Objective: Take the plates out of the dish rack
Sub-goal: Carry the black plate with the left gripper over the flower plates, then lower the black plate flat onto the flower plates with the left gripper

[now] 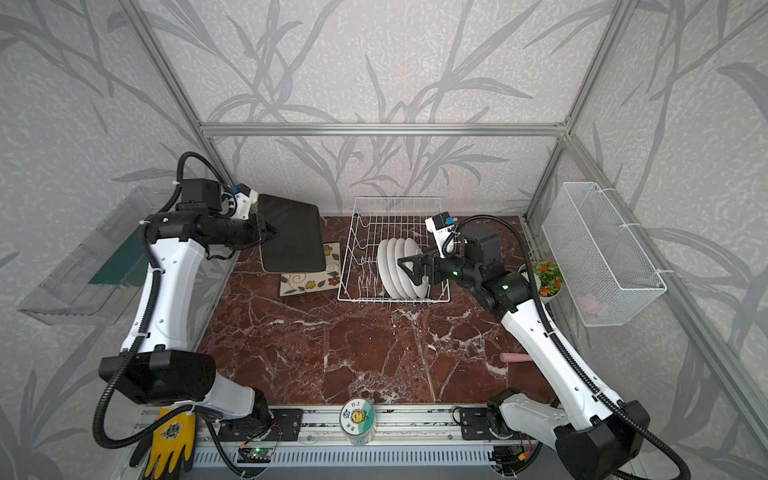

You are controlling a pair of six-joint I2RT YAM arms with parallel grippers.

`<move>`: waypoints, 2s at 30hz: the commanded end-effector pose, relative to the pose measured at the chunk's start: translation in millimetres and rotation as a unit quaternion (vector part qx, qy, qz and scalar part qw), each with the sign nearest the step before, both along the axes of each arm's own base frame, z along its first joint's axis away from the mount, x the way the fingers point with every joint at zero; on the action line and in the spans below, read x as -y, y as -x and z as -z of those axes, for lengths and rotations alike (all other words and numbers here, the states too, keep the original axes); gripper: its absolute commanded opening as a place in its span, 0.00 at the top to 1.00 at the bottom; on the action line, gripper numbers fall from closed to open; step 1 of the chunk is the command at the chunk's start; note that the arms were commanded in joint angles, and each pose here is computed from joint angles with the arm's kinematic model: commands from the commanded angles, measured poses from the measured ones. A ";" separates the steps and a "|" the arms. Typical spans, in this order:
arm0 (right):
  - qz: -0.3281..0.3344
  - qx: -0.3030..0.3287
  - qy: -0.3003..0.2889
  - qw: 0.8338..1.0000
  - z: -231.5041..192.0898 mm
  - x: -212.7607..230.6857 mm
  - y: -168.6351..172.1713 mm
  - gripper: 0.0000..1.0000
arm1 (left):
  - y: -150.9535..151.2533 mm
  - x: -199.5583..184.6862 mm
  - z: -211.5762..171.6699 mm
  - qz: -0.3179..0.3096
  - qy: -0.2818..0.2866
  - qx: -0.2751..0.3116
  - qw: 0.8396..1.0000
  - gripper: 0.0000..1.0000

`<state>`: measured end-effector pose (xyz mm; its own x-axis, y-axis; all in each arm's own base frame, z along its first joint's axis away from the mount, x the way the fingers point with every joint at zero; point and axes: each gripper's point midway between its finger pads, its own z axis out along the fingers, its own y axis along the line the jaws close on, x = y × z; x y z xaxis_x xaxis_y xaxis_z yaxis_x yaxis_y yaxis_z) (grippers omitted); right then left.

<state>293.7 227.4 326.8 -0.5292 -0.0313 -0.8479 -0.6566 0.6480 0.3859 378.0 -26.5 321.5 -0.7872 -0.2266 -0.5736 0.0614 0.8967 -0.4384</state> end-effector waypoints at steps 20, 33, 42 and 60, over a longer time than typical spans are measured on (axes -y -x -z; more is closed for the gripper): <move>-0.020 0.012 0.026 0.999 6.0 -30.1 -5.9 0.01 | -49.1 -23.8 45.6 0.024 0.118 0.021 0.993 1.00; -0.016 0.001 0.026 1.000 11.7 -31.5 -8.4 0.01 | -65.5 -21.6 83.8 0.074 0.160 -0.013 0.984 1.00; -0.016 -0.004 0.032 0.999 15.9 -31.5 -9.0 0.01 | -75.7 -21.1 107.5 0.078 0.180 -0.026 0.980 1.00; -0.018 -0.004 0.060 0.998 19.8 -29.3 -11.3 0.01 | -82.5 -22.1 151.8 0.092 0.202 -0.090 0.971 1.00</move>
<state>304.3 257.2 291.1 -0.5720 -0.1338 -0.8092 -0.6572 0.6651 0.3546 455.0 4.2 132.0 -0.9327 -0.2766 -0.2315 -0.0217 0.6837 -0.7294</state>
